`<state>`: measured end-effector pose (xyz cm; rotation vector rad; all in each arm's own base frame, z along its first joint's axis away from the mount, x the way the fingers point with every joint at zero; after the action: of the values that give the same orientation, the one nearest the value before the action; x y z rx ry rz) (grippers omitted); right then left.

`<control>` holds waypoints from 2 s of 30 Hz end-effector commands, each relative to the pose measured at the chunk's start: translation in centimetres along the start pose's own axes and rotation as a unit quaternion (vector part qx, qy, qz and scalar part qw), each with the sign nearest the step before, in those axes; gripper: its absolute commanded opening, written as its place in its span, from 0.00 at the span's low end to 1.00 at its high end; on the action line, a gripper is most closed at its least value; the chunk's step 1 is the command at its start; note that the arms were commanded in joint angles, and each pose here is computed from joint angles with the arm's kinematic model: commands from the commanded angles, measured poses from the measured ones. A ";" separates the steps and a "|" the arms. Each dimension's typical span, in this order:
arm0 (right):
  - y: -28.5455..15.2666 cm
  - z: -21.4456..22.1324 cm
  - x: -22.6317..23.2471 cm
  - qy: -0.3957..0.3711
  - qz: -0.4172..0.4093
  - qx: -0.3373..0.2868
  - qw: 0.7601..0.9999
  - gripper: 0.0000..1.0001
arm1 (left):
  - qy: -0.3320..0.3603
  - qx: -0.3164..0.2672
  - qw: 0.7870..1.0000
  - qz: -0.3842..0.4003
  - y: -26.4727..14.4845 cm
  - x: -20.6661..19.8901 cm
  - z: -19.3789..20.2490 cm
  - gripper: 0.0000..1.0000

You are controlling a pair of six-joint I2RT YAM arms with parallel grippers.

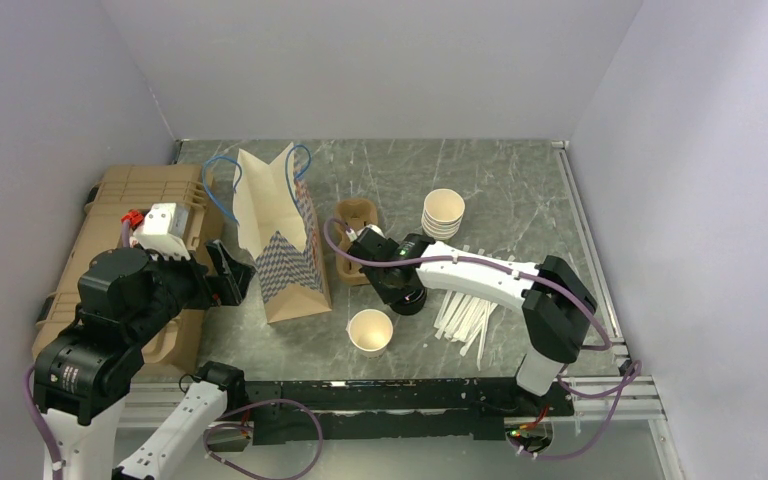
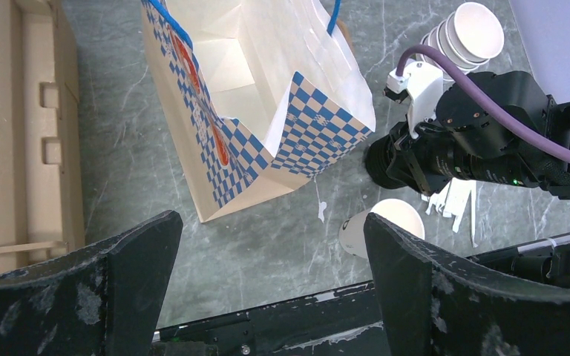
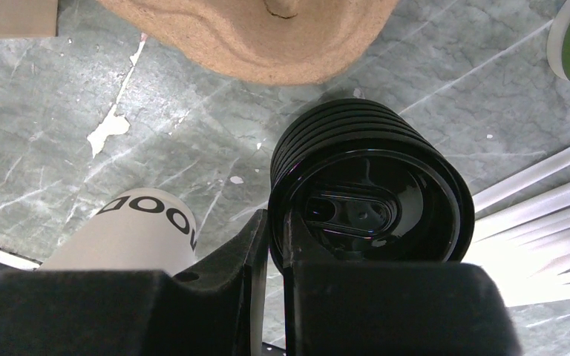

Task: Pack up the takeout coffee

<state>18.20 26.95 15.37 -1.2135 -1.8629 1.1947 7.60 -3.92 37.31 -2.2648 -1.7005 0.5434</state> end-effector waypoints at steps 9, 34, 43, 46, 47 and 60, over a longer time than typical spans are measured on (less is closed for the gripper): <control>-3.5 -1.8 -0.8 0.016 0.012 -0.053 0.998 0.05 | 0.005 -0.003 1.000 0.005 0.5 -0.1 -0.7 0.99; -17.5 -1.8 -1.7 -0.021 -0.211 -0.180 0.960 0.01 | -0.009 0.020 0.997 0.079 0.9 -1.7 -1.4 0.99; -26.3 -0.9 -0.6 -0.033 -0.427 -0.261 0.865 0.00 | -0.089 -0.011 0.970 0.227 -0.1 -4.9 -2.1 1.00; -28.5 -0.9 -0.1 -0.032 -0.484 -0.284 0.827 0.00 | -0.117 -0.021 0.954 0.274 -0.1 -5.8 -2.1 0.99; -29.2 -0.9 0.0 -0.030 -0.502 -0.293 0.813 0.00 | -0.129 -0.023 0.949 0.285 -0.2 -6.0 -2.2 0.99; -35.2 -3.3 2.3 0.018 -0.655 -0.347 0.671 0.00 | -0.174 -0.133 0.897 0.384 -1.9 -7.5 -4.5 0.99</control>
<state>7.76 23.49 45.43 -0.0955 -2.4137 -0.1782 6.70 -10.24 40.45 -2.9771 -1.0690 1.0362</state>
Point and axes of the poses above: each gripper's point midway between its finger pads, its own y axis out along the fingers, its own x axis along the line the jaws close on, z = x × y, the point moved 8 cm from there along -y, back along the fingers, and after that the axes turned 11 degrees about y, right-handed, at the moved point
